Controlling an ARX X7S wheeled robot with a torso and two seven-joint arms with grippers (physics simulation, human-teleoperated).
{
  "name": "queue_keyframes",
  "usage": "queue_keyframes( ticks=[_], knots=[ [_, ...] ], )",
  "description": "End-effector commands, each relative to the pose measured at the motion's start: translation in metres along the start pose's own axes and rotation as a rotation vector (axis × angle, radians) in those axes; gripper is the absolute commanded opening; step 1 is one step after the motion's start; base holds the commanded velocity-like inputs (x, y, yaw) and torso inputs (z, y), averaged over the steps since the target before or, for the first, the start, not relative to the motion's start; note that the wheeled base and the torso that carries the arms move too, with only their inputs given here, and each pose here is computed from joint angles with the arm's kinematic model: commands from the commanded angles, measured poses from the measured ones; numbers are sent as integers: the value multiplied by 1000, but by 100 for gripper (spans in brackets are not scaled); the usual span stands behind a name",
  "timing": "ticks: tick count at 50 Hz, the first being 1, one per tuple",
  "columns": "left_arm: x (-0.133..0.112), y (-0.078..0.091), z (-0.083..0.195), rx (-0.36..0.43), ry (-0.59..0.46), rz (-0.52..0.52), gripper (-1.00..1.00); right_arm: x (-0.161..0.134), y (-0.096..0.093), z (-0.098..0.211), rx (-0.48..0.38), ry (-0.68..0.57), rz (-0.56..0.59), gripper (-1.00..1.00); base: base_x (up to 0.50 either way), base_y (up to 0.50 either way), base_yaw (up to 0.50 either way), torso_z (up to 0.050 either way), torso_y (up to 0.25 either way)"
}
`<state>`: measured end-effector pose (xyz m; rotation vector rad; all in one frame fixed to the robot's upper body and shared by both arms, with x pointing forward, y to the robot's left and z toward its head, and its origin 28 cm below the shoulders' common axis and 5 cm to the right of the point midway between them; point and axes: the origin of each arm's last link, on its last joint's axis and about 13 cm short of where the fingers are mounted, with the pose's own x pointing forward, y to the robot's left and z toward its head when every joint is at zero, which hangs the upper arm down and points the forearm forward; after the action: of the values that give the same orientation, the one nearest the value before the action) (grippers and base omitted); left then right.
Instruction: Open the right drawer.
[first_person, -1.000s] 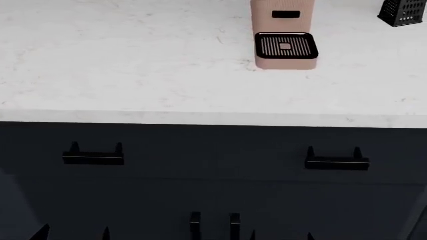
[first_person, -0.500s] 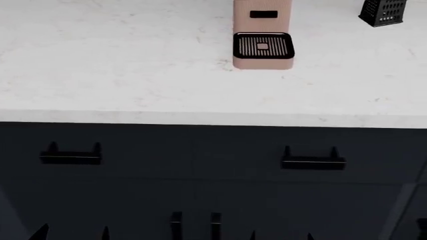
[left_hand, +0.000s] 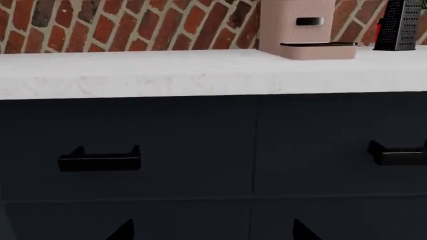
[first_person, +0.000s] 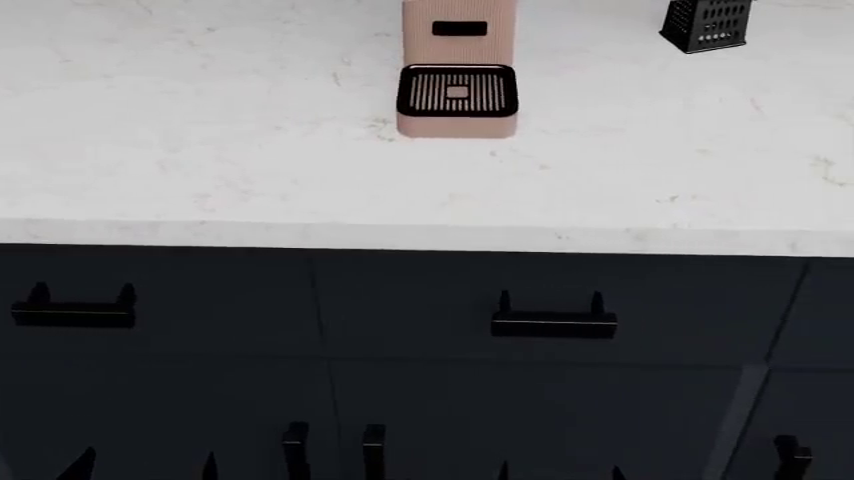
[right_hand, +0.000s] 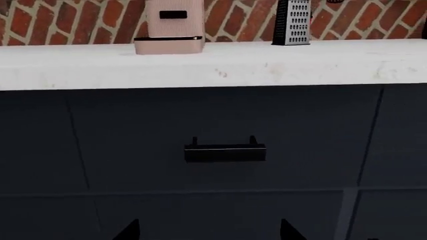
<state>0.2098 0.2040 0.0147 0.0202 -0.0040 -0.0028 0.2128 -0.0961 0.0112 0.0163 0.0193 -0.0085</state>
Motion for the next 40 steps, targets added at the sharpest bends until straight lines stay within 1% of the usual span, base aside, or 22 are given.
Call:
queue_keyframes(
  ticks=[1, 4, 14, 17, 18, 20, 21, 22, 23, 24, 25, 27, 28, 40],
  knots=[
    [0, 0, -1, -2, 0, -1, 100, 0, 0, 0, -1, 0, -1, 100, 0, -375, 0, 0, 0],
    [0, 0, 0, -3, -2, -1, 100, -1, 0, 1, -2, -1, -7, 100, 0, -294, 0, 0, 0],
    [0, 0, 1, -3, -2, -2, 100, 0, 0, 1, -3, -11, -1, 100, 0, 0, 0, 0, 0],
    [0, 0, 0, 14, 2, 0, 100, -1, 0, 1, -2, -13, 5, 100, 0, 0, 0, 0, 0],
    [0, -1, 0, 31, 7, -1, 100, -1, 0, 1, -2, -14, 4, 100, 0, 0, 0, 0, 0],
    [0, 0, 2, 4, -12, 2, 100, -1, 0, 1, -1, -16, 5, 100, 0, 0, 0, 0, 0],
    [-2, 0, 3, -14, -41, -28, 100, 0, 0, 1, -3, -14, 4, 100, 0, 0, 0, 0, 0],
    [-2, 0, 3, -19, -38, -21, 100, 0, 0, 1, -2, -14, 4, 100, 0, 0, 0, 0, 0],
    [-4, 0, 7, -56, -102, -40, 100, 0, 0, 1, -2, -13, 4, 100, 0, 0, 0, 0, 0],
    [-3, 0, 4, -29, -66, -32, 100, 0, 0, 1, -2, -12, 4, 100, 0, 0, 0, 0, 0],
    [-4, 0, 4, -36, -72, -42, 100, 0, 0, 1, -3, -11, 5, 100, 0, 0, 0, 0, 0],
    [-5, -1, 6, -6, -92, -68, 100, 0, 0, 2, -3, -11, 3, 100, 0, 0, 0, 0, 0],
    [-4, 0, 4, -7, -84, -55, 100, 0, 0, 1, -4, -11, 3, 100, 0, 0, 0, 0, 0],
    [-4, 0, 5, -21, -79, -50, 100, -1, 0, 1, -6, -9, 2, 100, 0, 0, 0, 0, -250]
  ],
)
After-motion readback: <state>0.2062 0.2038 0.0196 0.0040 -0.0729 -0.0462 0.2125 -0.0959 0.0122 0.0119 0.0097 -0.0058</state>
